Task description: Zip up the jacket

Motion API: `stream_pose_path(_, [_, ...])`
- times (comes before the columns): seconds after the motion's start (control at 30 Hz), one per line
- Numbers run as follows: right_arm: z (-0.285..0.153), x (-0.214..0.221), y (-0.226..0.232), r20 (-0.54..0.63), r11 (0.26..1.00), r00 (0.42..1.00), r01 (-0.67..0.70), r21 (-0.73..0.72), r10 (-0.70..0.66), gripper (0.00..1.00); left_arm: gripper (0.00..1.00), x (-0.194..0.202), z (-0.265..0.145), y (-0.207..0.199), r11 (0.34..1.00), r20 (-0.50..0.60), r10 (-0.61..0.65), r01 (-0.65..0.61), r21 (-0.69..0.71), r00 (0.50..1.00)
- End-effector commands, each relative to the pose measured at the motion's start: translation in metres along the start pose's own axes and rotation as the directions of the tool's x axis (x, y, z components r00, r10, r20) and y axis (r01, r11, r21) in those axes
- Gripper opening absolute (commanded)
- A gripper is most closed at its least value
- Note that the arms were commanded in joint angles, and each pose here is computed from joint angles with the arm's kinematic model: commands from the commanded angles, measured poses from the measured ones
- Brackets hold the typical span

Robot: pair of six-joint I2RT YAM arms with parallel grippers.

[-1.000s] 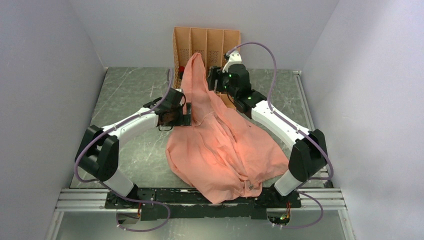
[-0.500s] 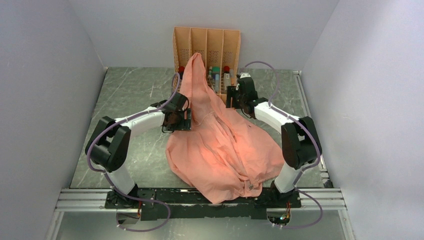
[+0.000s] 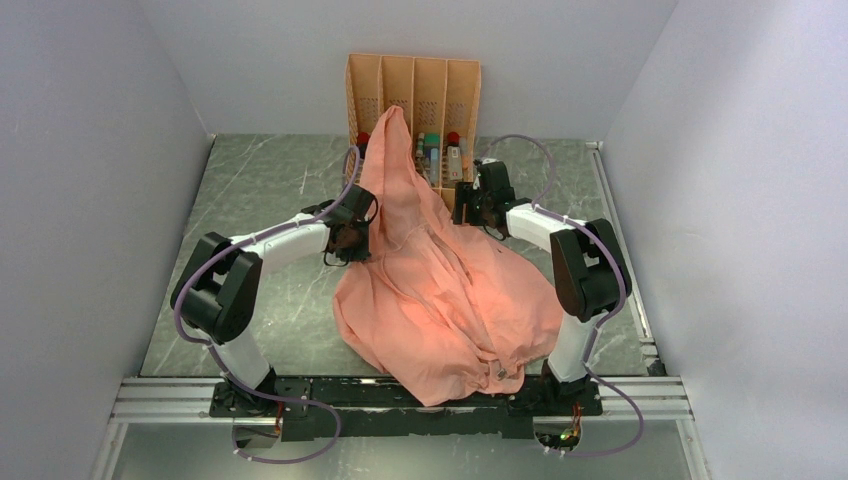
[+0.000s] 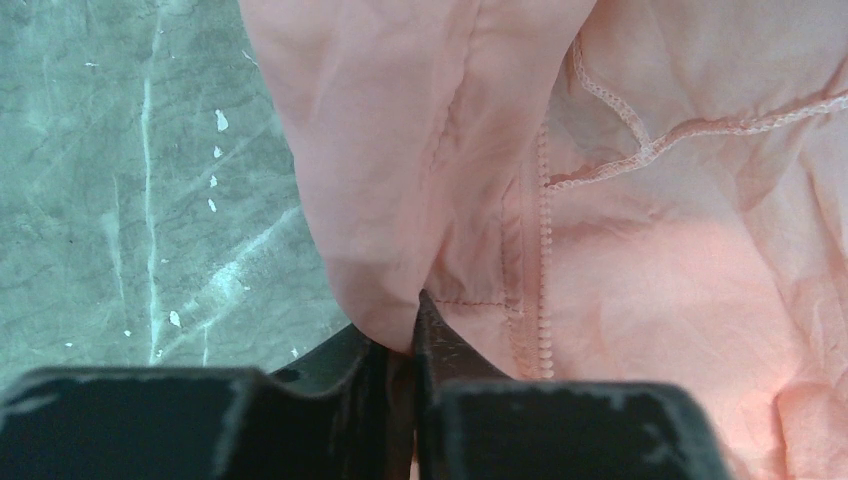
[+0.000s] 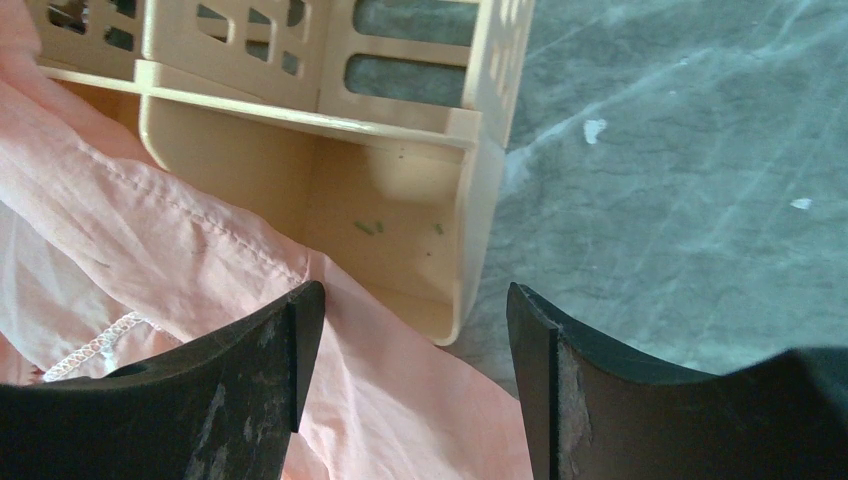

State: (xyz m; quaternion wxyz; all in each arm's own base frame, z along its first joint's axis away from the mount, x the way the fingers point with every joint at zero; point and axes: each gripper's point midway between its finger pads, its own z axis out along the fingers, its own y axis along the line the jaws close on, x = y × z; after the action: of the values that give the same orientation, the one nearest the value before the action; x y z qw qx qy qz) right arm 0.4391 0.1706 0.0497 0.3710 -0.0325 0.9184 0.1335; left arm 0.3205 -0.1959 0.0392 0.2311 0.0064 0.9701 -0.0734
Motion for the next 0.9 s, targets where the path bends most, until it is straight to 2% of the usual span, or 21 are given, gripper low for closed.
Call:
stream_pose_path(0.0, [0.000,0.018,0.010,-0.050,0.997,0.998,-0.042,-0.071,0.038,0.70,0.10,0.003,0.002,0.003,1.000,-0.003,0.000,0.000,-0.007,1.000])
stream_pose_path(0.37, [-0.028,0.019,0.034,-0.012,0.973,0.991,-0.131,-0.192,0.131,0.70,0.08,0.002,-0.001,0.001,1.000,0.005,0.001,-0.001,0.006,1.000])
stream_pose_path(0.43, [-0.031,0.019,0.036,-0.007,0.972,0.991,-0.129,-0.195,0.130,0.67,0.08,0.003,-0.001,0.001,1.000,0.002,0.001,-0.001,0.009,1.000])
stream_pose_path(0.53, [-0.030,0.020,0.035,-0.004,0.973,0.991,-0.131,-0.189,0.133,0.57,0.08,0.005,-0.001,0.000,1.000,0.003,0.000,0.000,0.018,1.000])
stream_pose_path(0.57, [-0.030,0.019,0.035,-0.001,0.973,0.991,-0.129,-0.189,0.131,0.51,0.08,0.004,-0.002,0.000,1.000,0.006,0.000,0.000,0.020,1.000])
stream_pose_path(0.6, [-0.030,0.018,0.035,0.004,0.974,0.992,-0.127,-0.188,0.130,0.43,0.08,0.004,-0.003,0.000,1.000,0.008,0.000,0.000,0.023,1.000])
stream_pose_path(0.73, [-0.035,0.009,0.035,0.032,0.977,0.991,-0.120,-0.174,0.128,0.00,0.08,0.001,-0.011,0.001,1.000,0.027,0.000,-0.001,0.026,1.000])
stream_pose_path(0.87, [-0.048,-0.005,0.035,0.092,0.983,0.988,-0.110,-0.147,0.125,0.00,0.08,-0.006,-0.022,0.000,0.999,0.056,-0.001,-0.001,0.034,0.998])
